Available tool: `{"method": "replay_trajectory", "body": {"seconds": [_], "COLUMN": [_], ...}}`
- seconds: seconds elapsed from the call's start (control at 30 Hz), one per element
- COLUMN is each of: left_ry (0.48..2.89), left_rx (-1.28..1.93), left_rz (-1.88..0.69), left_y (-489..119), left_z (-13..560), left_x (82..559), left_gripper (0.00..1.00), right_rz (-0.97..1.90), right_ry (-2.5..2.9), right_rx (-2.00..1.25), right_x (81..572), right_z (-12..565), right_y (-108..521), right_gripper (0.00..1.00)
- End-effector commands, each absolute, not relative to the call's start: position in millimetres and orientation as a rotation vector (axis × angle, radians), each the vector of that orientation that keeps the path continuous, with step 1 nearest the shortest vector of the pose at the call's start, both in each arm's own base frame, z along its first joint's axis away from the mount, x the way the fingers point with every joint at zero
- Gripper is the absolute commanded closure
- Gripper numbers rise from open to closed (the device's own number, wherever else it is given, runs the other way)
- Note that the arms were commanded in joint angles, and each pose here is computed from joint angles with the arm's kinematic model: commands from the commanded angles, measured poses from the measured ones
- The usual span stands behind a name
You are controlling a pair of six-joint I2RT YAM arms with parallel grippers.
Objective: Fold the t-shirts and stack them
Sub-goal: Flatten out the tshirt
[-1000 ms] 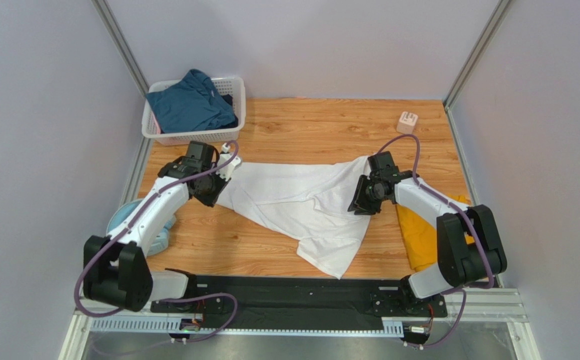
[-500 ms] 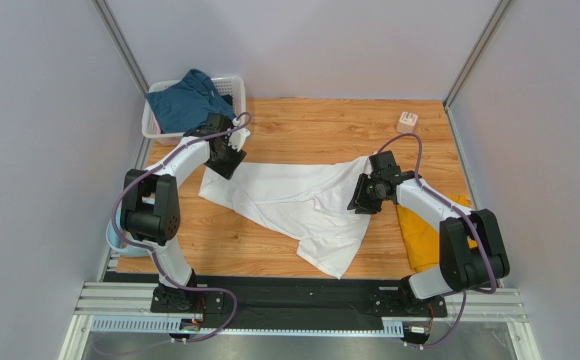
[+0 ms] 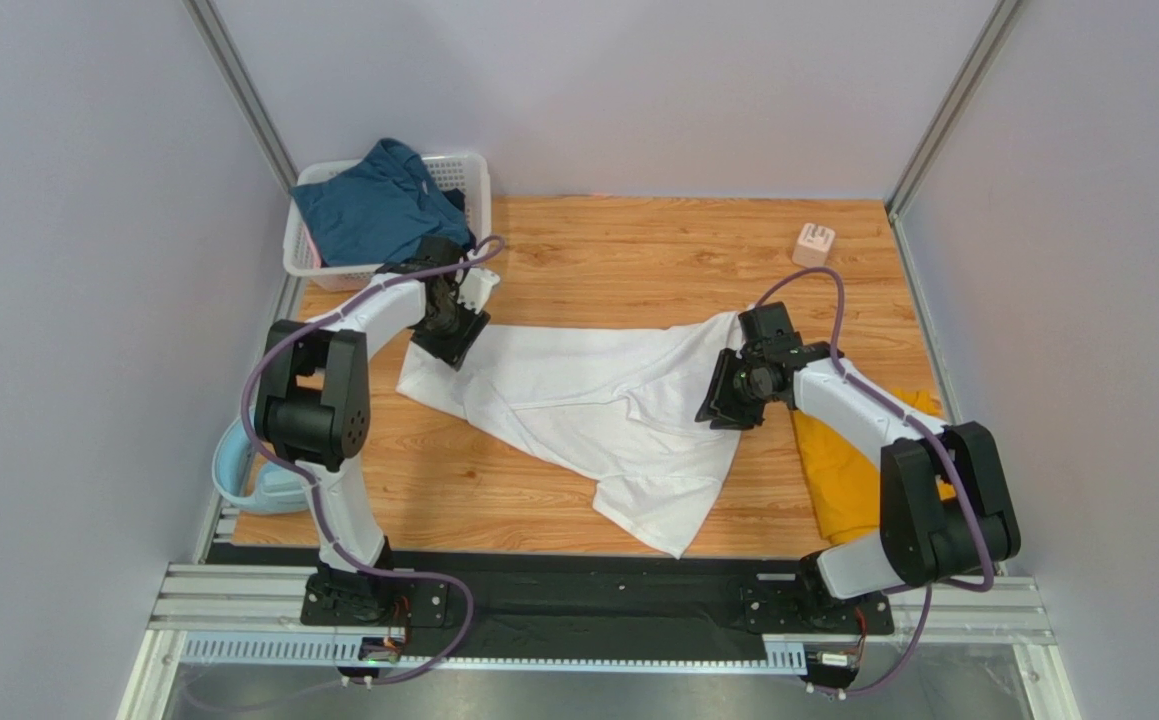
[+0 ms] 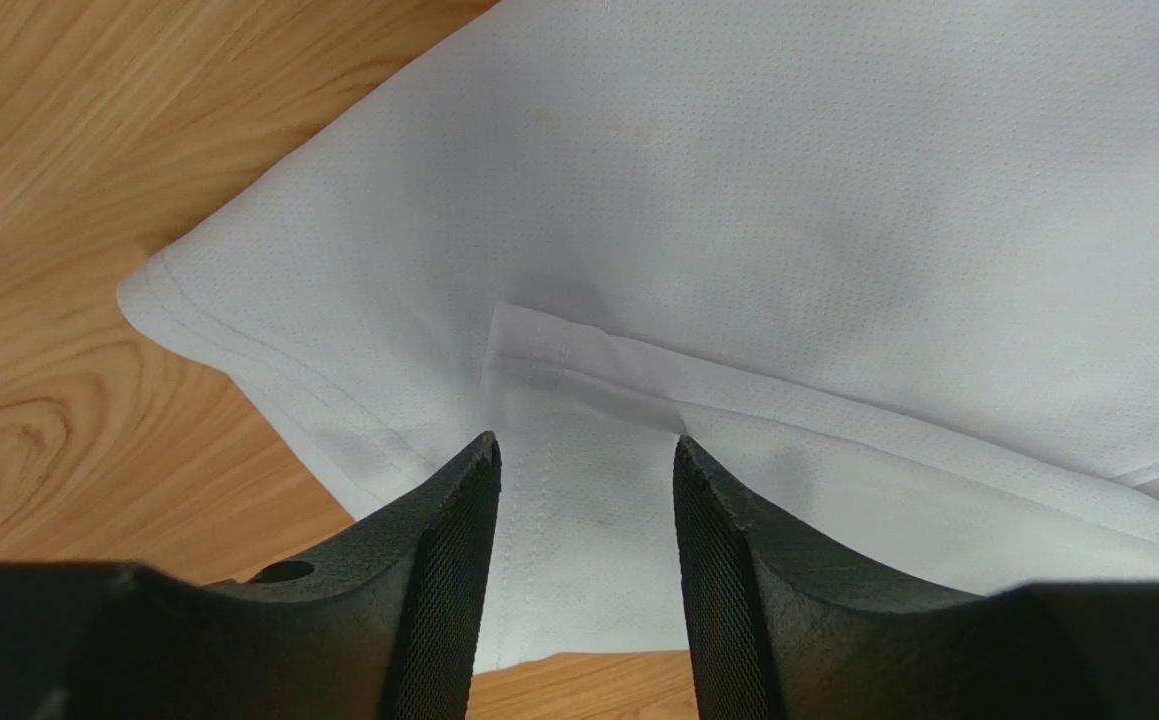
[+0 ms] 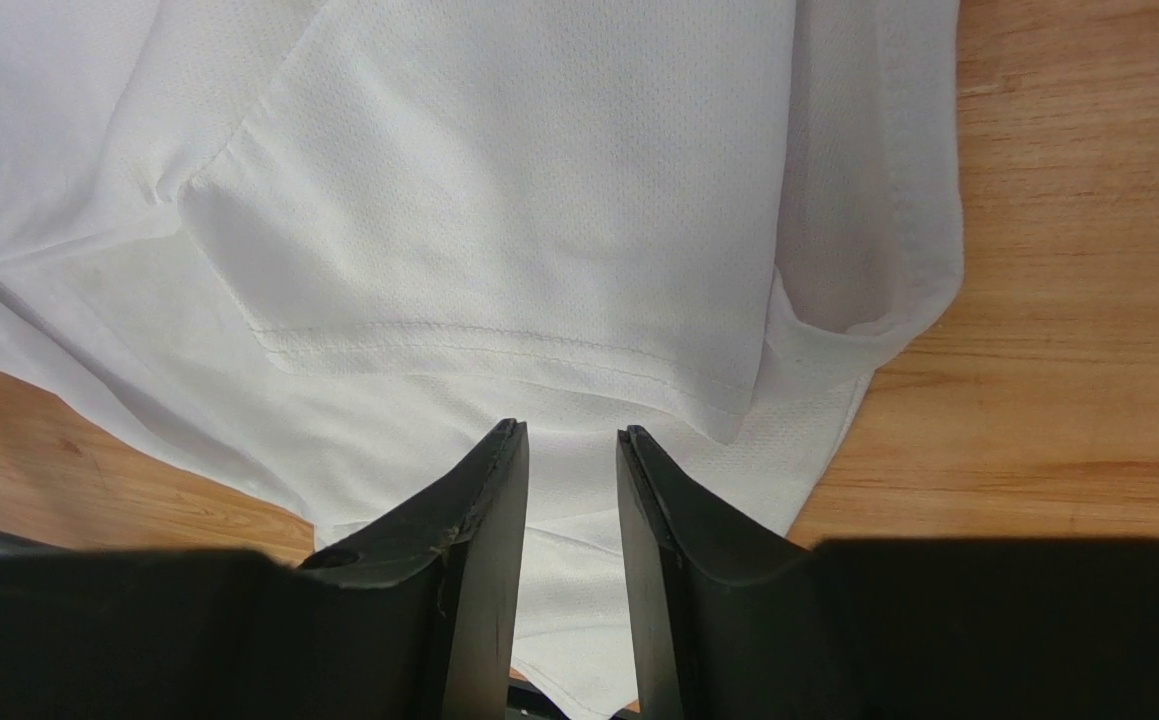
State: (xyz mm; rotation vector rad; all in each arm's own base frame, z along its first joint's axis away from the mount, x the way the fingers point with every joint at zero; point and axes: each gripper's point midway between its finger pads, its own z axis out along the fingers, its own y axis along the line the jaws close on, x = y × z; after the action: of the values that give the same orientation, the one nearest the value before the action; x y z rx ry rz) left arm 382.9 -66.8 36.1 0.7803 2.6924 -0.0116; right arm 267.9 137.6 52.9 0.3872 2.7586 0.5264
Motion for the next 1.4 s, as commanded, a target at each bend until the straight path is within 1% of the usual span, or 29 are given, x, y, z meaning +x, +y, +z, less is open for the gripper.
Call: {"method": "replay_trajectory", "body": {"seconds": [0.0, 0.3, 0.33, 0.4, 0.43, 0.47, 0.5, 0.67, 0.77, 0.83, 0.93, 1.03, 1.1, 1.27, 1.33, 1.37], "left_ry": [2.659, 2.660, 2.663, 2.670, 2.670, 2.670, 2.670, 2.664, 2.638, 2.587, 2.525, 2.505, 2.512, 2.604, 2.660, 2.662], "left_rx": [0.732, 0.700, 0.702, 0.707, 0.710, 0.715, 0.720, 0.722, 0.723, 0.720, 0.741, 0.812, 0.880, 1.110, 1.197, 1.241], "left_rz": [-0.036, -0.055, -0.060, -0.068, -0.073, -0.074, -0.076, -0.082, -0.065, -0.057, -0.073, -0.068, -0.098, -0.188, -0.242, -0.246], "left_y": [-71, -73, -74, -74, -74, -74, -74, -73, -70, -67, -64, -57, -52, -43, -39, -37], "left_z": [42, 35, 35, 32, 31, 31, 31, 35, 50, 75, 112, 132, 135, 108, 91, 86], "left_x": [401, 414, 414, 411, 410, 409, 407, 404, 402, 400, 378, 337, 298, 212, 180, 173], "left_gripper": [0.47, 0.46, 0.51, 0.67, 0.84, 0.93, 1.00, 1.00, 1.00, 1.00, 1.00, 1.00, 1.00, 1.00, 0.97, 0.94], "right_rz": [0.547, 0.571, 0.571, 0.565, 0.565, 0.563, 0.563, 0.562, 0.560, 0.554, 0.546, 0.542, 0.537, 0.532, 0.533, 0.532], "right_ry": [2.701, 2.700, 2.702, 2.699, 2.699, 2.699, 2.700, 2.708, 2.708, 2.709, 2.710, 2.715, 2.719, 2.722, 2.716, 2.718], "right_rx": [0.354, 0.346, 0.348, 0.349, 0.349, 0.348, 0.350, 0.352, 0.354, 0.347, 0.350, 0.347, 0.349, 0.356, 0.361, 0.363], "right_x": [275, 270, 269, 269, 268, 268, 268, 267, 267, 267, 268, 268, 269, 269, 270, 270], "right_z": [69, 69, 68, 68, 68, 68, 68, 65, 64, 64, 63, 61, 60, 58, 60, 59], "right_y": [138, 140, 139, 139, 138, 138, 138, 138, 138, 137, 136, 136, 136, 132, 131, 131], "right_gripper": [0.67, 0.69, 0.70, 0.70, 0.70, 0.71, 0.71, 0.71, 0.72, 0.72, 0.72, 0.72, 0.73, 0.74, 0.74, 0.73]}}
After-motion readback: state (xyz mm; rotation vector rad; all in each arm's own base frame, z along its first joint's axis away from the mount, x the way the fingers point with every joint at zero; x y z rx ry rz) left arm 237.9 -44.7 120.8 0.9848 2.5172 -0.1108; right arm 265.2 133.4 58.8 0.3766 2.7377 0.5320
